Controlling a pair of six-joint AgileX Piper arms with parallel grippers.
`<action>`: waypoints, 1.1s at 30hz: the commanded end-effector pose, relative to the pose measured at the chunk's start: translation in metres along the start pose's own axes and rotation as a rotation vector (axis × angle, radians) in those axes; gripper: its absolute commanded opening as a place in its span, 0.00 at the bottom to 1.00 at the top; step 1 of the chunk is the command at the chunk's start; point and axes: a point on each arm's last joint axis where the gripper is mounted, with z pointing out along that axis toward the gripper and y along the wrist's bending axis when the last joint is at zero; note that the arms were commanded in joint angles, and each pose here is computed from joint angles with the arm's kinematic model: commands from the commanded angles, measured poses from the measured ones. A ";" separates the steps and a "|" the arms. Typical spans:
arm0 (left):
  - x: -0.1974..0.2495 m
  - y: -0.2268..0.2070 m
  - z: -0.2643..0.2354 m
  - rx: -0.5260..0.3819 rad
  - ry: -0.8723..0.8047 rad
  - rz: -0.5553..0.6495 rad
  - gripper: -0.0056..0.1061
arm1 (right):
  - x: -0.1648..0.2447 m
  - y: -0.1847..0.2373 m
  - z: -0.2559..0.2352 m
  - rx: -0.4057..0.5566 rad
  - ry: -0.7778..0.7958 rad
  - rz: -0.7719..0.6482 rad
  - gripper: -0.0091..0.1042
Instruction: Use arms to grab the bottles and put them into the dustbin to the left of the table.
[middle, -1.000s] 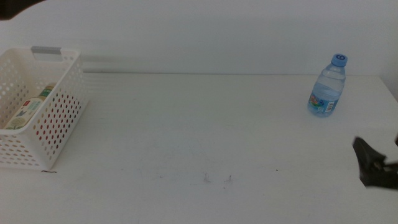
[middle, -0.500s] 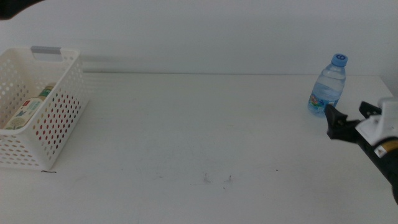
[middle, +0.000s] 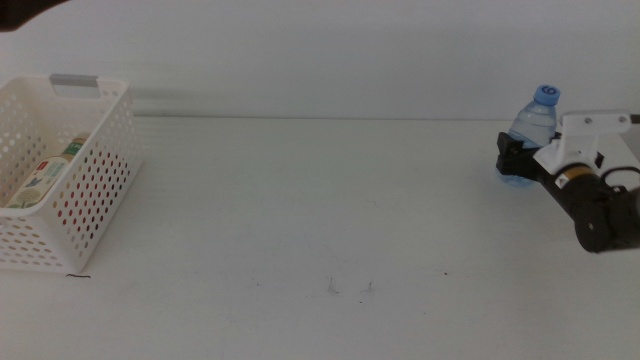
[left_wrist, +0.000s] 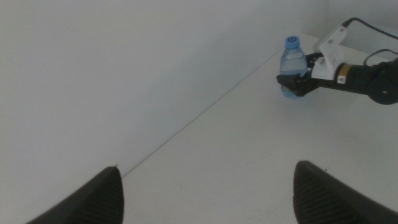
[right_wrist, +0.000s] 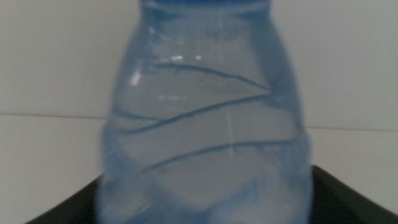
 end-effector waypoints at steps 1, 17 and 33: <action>0.000 -0.001 -0.001 -0.002 -0.014 -0.003 0.89 | -0.002 -0.004 0.013 0.004 0.011 -0.013 0.89; -0.001 0.000 -0.001 -0.003 -0.019 -0.004 0.89 | -0.061 0.138 0.029 -0.336 -0.055 -0.131 0.06; -0.002 0.000 -0.001 -0.007 -0.033 -0.004 0.89 | -0.010 0.267 0.041 -0.550 0.041 -0.153 0.20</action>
